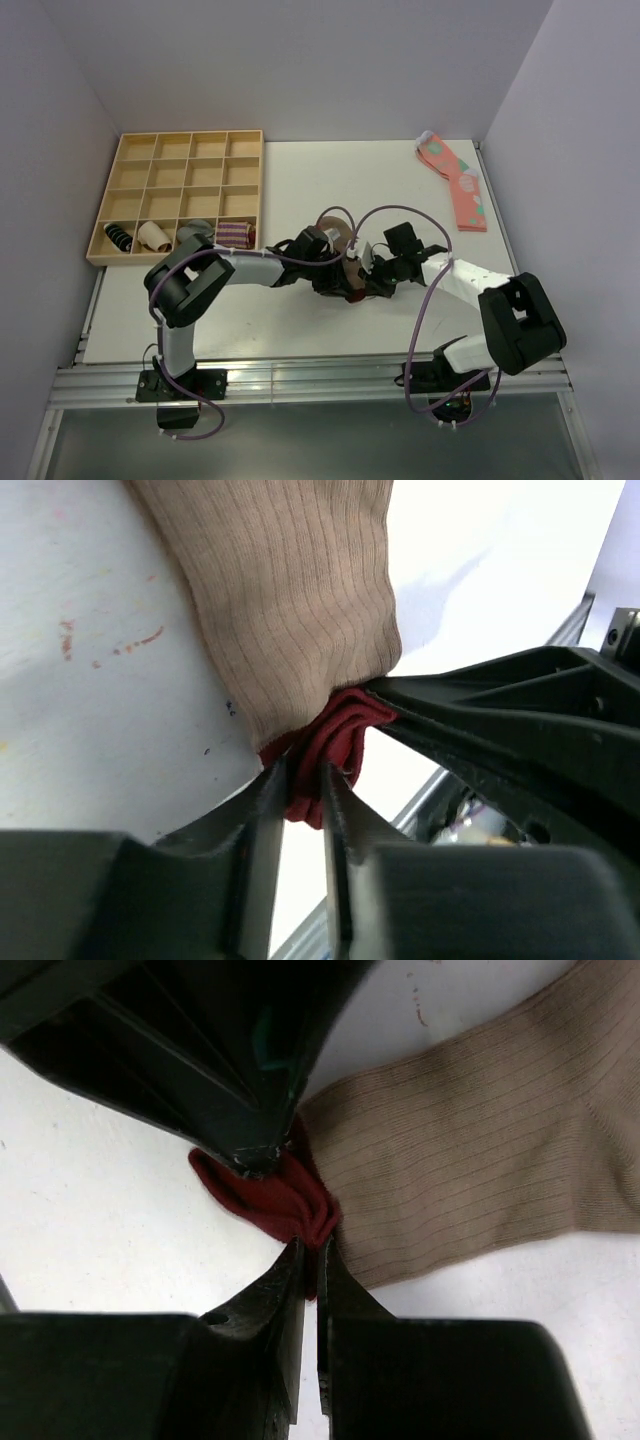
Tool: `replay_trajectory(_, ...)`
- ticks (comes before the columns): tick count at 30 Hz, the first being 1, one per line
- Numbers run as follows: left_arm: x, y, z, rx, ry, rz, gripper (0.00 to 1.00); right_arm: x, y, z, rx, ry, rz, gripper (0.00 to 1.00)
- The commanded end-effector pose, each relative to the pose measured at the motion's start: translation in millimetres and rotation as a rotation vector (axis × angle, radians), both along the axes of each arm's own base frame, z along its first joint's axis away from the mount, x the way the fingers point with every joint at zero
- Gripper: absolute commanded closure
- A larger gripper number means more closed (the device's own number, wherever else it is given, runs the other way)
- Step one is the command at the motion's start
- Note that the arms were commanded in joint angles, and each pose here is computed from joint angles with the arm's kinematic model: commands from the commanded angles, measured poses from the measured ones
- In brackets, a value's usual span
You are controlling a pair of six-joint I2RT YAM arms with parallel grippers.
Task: Roll the socks
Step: Roll the sock at the center of the board.
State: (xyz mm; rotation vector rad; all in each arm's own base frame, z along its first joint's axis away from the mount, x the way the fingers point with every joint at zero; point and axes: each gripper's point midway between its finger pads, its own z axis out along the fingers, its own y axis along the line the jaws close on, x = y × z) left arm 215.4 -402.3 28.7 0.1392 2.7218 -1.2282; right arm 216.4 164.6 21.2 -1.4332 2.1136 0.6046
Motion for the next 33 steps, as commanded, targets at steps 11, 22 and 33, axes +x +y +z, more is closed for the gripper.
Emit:
replay_trajectory(11, 57.2, 8.3, 20.0, 0.042, -0.269, 0.248, 0.54, 2.2, -6.2, 0.7, -0.012, 0.095, -0.042, 1.00)
replay_trajectory(22, 102.9, 26.0, -2.0, 0.215, -0.345, 0.449, 0.50, 1.8, -3.1, 3.7, 0.003, 0.108, -0.033, 1.00)
replay_trajectory(33, 138.0, 62.1, -20.6, 0.391, -0.361, 0.585, 0.45, 2.7, -1.9, 3.5, 0.010, 0.115, -0.028, 1.00)
